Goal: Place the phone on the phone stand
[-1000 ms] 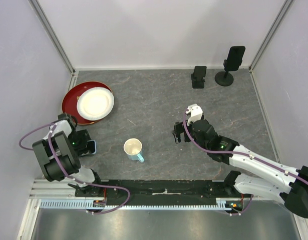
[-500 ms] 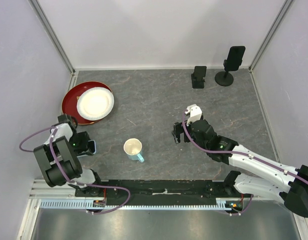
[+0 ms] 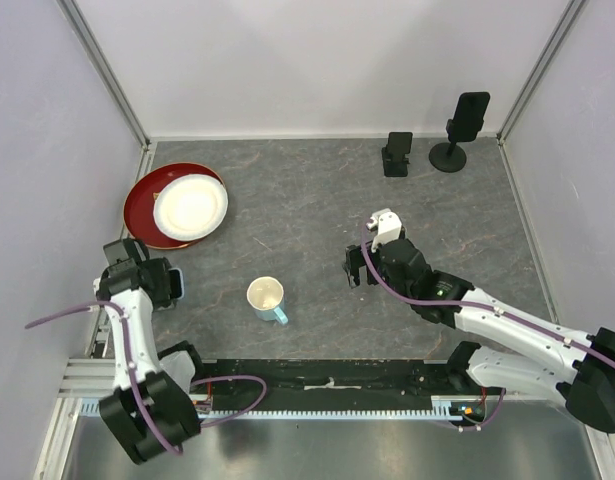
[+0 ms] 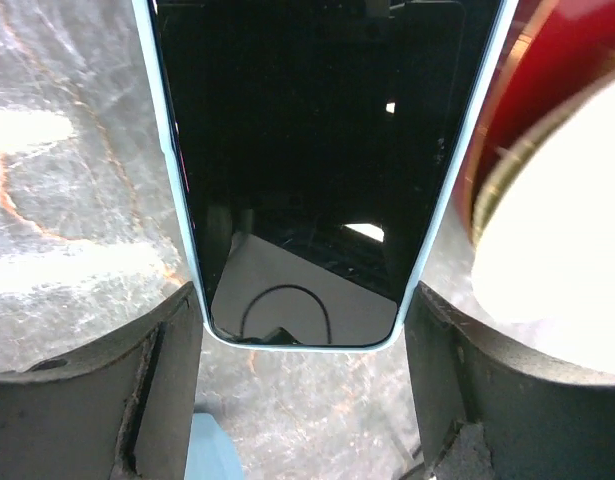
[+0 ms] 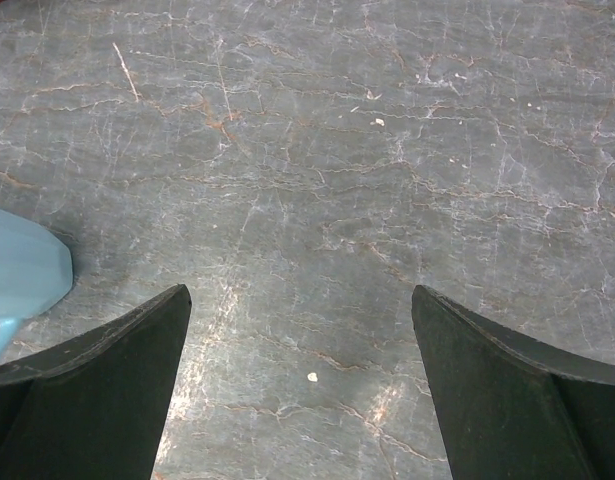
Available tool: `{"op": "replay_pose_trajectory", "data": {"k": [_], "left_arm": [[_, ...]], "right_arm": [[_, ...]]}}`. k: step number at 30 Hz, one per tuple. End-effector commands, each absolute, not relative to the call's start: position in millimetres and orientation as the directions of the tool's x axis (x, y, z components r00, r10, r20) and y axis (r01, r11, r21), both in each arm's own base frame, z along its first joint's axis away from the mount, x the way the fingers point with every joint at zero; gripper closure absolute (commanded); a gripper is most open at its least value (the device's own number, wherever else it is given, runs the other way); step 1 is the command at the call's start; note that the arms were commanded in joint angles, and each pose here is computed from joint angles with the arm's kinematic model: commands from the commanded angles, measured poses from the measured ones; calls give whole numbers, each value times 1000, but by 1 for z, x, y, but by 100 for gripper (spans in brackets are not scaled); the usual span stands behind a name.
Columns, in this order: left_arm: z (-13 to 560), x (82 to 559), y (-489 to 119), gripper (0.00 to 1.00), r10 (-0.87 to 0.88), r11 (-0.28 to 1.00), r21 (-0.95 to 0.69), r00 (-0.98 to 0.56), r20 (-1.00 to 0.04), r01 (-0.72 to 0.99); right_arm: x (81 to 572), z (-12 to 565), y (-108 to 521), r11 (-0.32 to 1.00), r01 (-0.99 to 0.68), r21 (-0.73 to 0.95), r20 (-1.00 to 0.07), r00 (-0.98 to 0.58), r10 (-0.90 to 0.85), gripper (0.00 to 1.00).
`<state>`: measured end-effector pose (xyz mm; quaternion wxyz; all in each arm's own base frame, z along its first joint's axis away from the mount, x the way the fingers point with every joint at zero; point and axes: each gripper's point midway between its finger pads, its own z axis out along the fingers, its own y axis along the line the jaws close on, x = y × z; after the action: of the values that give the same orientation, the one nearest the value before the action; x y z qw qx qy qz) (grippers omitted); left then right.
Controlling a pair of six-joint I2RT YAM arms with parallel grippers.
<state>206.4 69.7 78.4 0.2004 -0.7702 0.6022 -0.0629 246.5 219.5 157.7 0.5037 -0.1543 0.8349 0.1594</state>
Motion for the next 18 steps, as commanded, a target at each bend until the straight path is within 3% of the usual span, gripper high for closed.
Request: {"op": "replay_pose_trajectory", "data": {"k": [1,10,13,18], "left_arm": [[114,218,60,98,-968,-89,-560,204,-146,-824],[182,255,32,98,-984,161,-785,-33,-177,-598],[233,276,13,98,-949,313,-867,-155,-273,-388],[315,289,-32,98,-810,563,-821,-256,-527,-93]], "right_arm": [[254,163,222,904,-412,109,-902,-424,-85,2],[255,150,226,899,-421,120,-880,-464,-99,2],[256,146,228,892,-429,142,-872,-481,-92,2],[256,140,233,873,-447,196,-851,-520,-75,2]]}}
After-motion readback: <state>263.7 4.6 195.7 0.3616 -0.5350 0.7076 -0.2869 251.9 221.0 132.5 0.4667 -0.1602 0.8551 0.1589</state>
